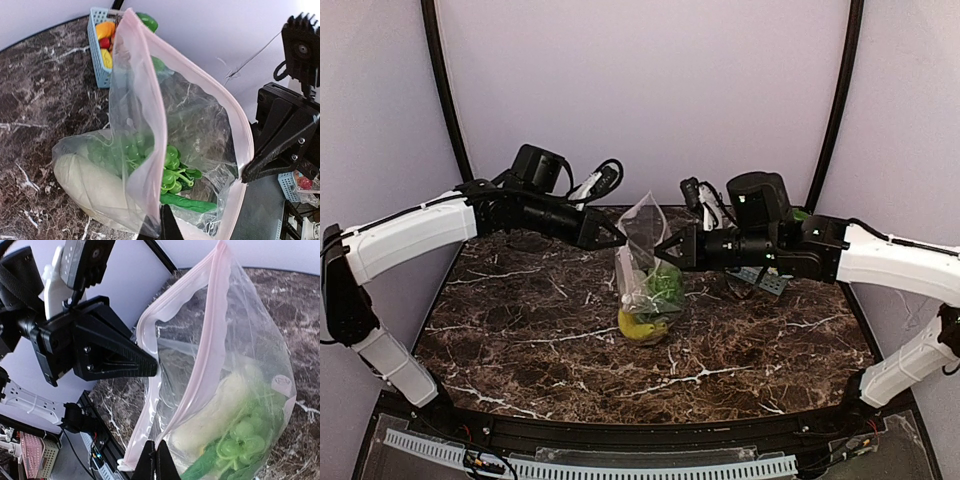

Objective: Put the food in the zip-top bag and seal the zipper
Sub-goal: Adjust the zipper food storage bag at the center of the board, then pick up the fake fruit from the bin.

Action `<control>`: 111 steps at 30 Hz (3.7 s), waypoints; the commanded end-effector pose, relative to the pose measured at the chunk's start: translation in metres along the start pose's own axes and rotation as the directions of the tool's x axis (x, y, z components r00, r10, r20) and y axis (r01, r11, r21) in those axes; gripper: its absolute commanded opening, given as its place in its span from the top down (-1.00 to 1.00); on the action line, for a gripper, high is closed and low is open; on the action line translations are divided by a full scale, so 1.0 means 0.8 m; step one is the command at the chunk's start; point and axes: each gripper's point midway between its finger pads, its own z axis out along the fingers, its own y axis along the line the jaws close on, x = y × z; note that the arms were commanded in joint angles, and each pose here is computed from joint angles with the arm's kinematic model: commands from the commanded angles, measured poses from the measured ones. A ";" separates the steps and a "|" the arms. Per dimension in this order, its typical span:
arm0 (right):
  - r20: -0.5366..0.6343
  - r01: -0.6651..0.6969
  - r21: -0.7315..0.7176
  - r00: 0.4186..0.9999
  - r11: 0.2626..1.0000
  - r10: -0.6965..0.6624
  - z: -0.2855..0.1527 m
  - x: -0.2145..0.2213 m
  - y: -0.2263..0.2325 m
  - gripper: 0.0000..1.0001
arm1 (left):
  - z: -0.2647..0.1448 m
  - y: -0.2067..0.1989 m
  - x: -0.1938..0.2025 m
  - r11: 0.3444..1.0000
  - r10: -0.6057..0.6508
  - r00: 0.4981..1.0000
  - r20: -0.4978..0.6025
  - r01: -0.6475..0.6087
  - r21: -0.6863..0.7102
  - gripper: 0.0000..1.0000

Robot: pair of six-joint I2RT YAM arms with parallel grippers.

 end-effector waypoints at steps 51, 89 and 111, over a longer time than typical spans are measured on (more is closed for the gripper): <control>0.095 -0.116 0.831 0.993 0.544 0.067 -0.105 -0.158 -0.517 -0.06 | -0.033 0.052 -0.004 0.983 0.092 0.988 0.121 -0.071 -0.172 0.99; 0.064 -0.126 0.879 0.987 0.459 0.148 -0.030 -0.139 -0.635 0.71 | -0.025 0.051 0.000 0.988 0.080 0.991 0.106 -0.064 -0.141 0.99; 0.192 -0.114 0.819 0.978 0.562 -0.080 -0.095 -0.233 -0.526 1.00 | -0.028 0.045 -0.003 0.990 0.078 0.990 0.116 -0.063 -0.128 0.99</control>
